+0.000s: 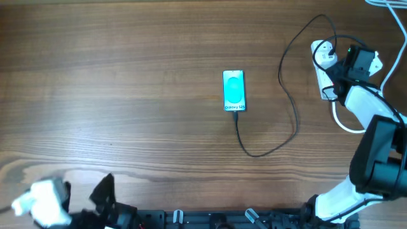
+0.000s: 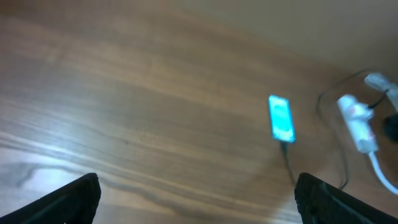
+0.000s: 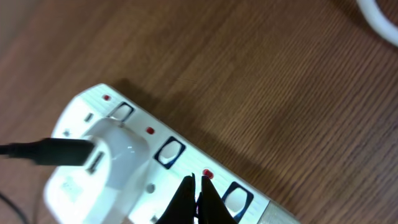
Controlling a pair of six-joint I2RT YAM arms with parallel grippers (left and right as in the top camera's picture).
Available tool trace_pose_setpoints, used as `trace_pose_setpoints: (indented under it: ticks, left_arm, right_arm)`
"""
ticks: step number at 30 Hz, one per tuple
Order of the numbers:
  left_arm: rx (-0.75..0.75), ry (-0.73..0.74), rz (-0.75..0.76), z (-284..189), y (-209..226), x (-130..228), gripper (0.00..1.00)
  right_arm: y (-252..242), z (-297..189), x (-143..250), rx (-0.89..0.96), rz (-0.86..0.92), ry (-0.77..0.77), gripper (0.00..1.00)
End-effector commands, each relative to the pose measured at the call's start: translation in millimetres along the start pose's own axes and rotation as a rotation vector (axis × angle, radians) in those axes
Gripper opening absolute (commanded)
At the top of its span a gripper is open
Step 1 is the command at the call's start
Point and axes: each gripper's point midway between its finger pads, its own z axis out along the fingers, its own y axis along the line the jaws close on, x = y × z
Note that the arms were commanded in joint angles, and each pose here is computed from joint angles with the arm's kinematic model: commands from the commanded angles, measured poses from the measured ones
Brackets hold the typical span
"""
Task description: Plug charger to phone and switch on socket
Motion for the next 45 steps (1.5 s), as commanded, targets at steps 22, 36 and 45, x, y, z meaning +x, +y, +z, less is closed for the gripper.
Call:
trace_pose_setpoints:
  ticks: [22,36,45]
  left_arm:
    - [0.026,-0.087,-0.021,-16.4,8.9,4.1,1.00]
    - [0.025,-0.087,-0.021,-16.4,8.9,3.9,1.00]
    - [0.025,-0.087,-0.021,-16.4,8.9,3.9,1.00]
  right_arm:
    - [31.3,40.6,-4.5,-0.064,-0.062,-0.001,0.04]
    - [49.3,53.1,46.2,-0.086,-0.141,0.094,0.05]
    - [62.3,44.9,73.7,-0.105,-0.273,0.153,0.05]
